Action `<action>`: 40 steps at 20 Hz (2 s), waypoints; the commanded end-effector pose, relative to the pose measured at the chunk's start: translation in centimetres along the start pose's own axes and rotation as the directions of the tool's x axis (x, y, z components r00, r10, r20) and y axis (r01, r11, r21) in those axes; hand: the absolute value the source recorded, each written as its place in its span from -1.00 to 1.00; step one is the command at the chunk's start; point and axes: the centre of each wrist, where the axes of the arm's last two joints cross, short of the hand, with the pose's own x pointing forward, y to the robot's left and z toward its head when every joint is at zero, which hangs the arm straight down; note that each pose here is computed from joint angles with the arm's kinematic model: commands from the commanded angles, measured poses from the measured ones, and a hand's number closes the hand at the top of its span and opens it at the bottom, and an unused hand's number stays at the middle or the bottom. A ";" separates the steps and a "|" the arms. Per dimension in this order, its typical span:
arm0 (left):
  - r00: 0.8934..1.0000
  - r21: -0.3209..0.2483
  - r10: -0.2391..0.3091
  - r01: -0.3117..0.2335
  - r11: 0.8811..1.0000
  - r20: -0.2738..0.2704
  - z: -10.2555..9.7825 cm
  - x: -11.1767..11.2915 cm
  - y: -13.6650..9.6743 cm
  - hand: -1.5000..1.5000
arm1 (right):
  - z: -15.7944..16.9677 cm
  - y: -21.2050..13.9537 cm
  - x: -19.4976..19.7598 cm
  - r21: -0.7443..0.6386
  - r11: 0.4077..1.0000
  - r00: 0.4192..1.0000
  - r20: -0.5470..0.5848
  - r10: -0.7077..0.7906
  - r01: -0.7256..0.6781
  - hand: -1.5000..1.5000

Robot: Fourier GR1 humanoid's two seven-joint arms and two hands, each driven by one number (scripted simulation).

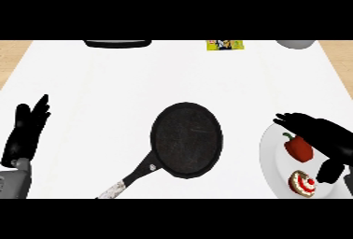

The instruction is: Pick the bell pepper from the plate and place it in the pan

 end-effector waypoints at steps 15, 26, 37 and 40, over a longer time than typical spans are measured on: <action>1.000 -0.003 -0.004 0.004 1.000 -0.006 0.1 0.9 -1.1 0.00 | -2.7 2.7 -1.1 -0.059 0.985 0.987 0.007 0.161 -0.160 1.00; 1.000 0.031 0.002 -0.001 1.000 -0.019 0.5 -0.5 2.6 0.00 | -1.3 6.1 1.1 -0.124 0.992 0.978 -0.205 -0.040 0.015 1.00; 0.997 0.102 0.017 -0.009 0.995 -0.077 1.8 -2.8 3.0 0.00 | 5.2 9.2 8.8 -0.580 0.809 0.790 -0.448 -0.418 0.099 1.00; 0.997 0.089 0.023 -0.016 0.996 -0.077 2.3 -3.2 2.2 0.00 | 6.7 6.9 12.4 -0.737 0.672 0.819 -0.340 -0.463 0.074 1.00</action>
